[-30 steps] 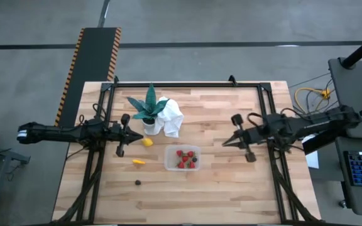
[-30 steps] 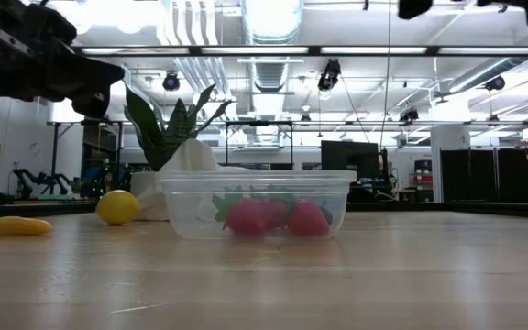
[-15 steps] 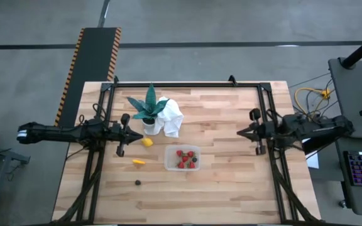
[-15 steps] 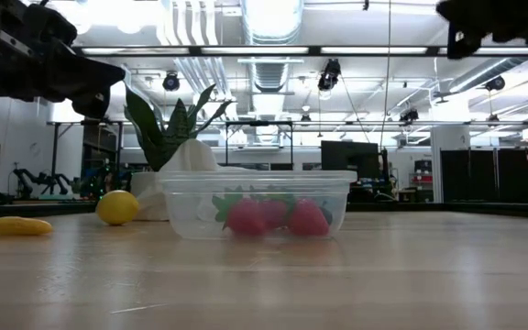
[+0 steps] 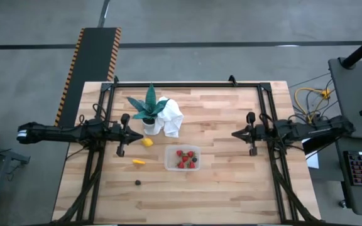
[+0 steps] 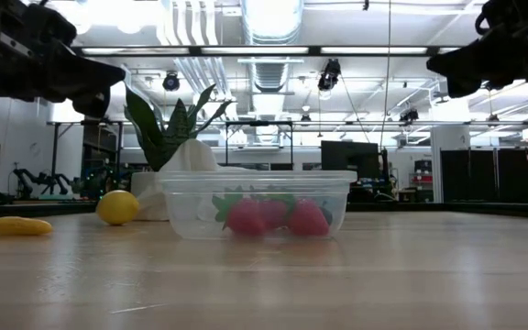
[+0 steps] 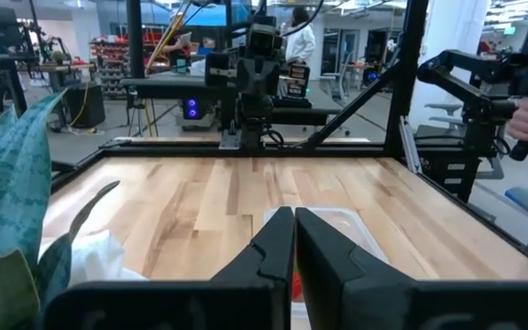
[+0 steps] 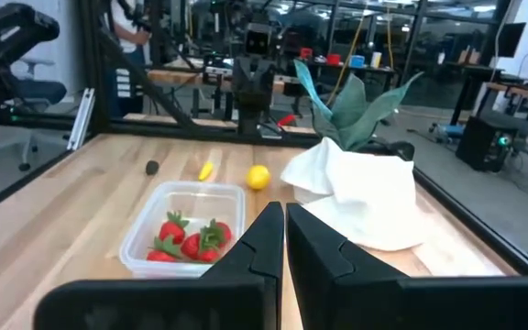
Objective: Pick and placing Produce into tupperware
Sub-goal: Put the corn cob into the bin
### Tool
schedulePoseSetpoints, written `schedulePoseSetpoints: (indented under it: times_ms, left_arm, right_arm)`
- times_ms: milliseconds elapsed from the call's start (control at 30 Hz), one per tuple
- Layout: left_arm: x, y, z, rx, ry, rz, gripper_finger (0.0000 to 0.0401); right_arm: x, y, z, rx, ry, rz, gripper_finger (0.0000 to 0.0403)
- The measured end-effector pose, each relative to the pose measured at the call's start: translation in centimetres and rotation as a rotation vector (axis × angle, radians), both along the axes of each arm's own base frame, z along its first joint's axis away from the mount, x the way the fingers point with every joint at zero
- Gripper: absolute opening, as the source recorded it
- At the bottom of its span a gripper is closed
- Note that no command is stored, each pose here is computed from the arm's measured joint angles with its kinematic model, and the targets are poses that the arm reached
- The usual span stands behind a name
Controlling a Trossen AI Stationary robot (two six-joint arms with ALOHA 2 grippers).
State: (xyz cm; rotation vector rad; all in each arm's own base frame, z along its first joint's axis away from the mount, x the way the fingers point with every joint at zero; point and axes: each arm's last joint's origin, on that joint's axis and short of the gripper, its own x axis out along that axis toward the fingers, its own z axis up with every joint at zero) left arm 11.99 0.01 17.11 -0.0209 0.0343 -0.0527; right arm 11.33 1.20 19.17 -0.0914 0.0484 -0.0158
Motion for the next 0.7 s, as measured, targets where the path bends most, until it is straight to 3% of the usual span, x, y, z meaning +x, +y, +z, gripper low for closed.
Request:
schedulePoseSetpoints:
  times_ms: [533,700]
  left_arm:
    - [0.03,-0.02,0.1,0.027,-0.011,-0.008,0.0001]
    - [0.02,-0.02,0.88,0.029,-0.089,-0.007,0.004]
  right_arm:
    - [0.02,-0.01,0.13,0.029,-0.032,-0.005,0.0009]
    - [0.02,0.0,0.12,0.04,-0.031,-0.005,0.0009]
